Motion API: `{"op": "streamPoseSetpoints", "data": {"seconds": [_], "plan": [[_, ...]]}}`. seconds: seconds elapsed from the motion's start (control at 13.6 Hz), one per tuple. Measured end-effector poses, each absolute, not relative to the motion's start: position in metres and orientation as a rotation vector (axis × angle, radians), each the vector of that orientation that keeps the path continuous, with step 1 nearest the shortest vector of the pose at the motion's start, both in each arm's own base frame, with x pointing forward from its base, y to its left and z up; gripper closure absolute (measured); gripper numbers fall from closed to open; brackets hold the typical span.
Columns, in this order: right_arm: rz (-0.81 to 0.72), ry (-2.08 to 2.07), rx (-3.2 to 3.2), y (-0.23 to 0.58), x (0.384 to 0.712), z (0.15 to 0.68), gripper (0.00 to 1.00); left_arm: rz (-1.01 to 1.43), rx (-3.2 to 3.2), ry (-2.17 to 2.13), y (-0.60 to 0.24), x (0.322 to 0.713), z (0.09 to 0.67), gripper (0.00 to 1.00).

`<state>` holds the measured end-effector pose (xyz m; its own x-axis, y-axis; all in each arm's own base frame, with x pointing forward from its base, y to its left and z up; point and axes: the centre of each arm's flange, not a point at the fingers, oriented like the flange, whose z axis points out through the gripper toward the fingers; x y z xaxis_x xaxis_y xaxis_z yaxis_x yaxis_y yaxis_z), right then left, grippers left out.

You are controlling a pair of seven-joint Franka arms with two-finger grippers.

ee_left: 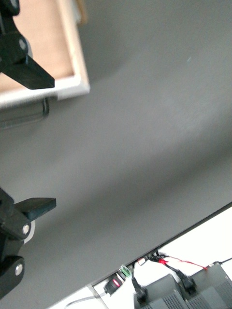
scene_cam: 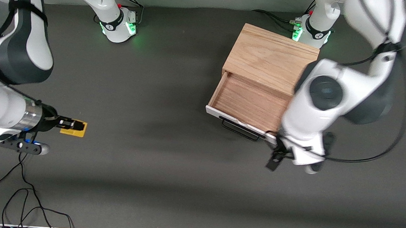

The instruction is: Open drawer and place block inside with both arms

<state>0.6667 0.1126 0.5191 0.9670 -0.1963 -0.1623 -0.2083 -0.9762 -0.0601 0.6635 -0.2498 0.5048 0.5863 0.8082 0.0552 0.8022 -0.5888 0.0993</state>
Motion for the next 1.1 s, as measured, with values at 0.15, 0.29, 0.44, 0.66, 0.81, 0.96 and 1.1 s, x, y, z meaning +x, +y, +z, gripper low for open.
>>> {"op": "streamPoseSetpoints", "data": {"seconds": [0.15, 0.29, 0.44, 0.66, 0.81, 0.96, 1.1], "plan": [[0.227, 0.393, -2.99, 0.17, 0.653, 0.546, 0.44, 0.033, 2.846, 1.238, -0.194, 0.656, 0.537, 0.0], [0.218, 0.478, -2.925, 0.229, 0.633, 0.573, 0.44, -0.05, 2.937, 1.084, -0.145, 0.646, 0.558, 0.0], [0.2, 0.565, -2.842, 0.283, 0.613, 0.594, 0.44, -0.108, 2.996, 0.952, -0.103, 0.639, 0.571, 0.0], [0.156, 0.515, -2.784, 0.366, 0.588, 0.592, 0.44, -0.164, 3.065, 0.751, -0.055, 0.63, 0.573, 0.0], [0.096, 0.456, -2.813, 0.435, 0.563, 0.567, 0.44, -0.211, 3.105, 0.601, -0.027, 0.62, 0.569, 0.0], [0.046, 0.445, -2.84, 0.5, 0.534, 0.533, 0.44, -0.223, 3.127, 0.461, -0.008, 0.611, 0.571, 0.0], [0.011, 0.404, -2.869, 0.545, 0.512, 0.493, 0.44, -0.234, 3.146, 0.346, 0.002, 0.6, 0.574, 0.0]]}}
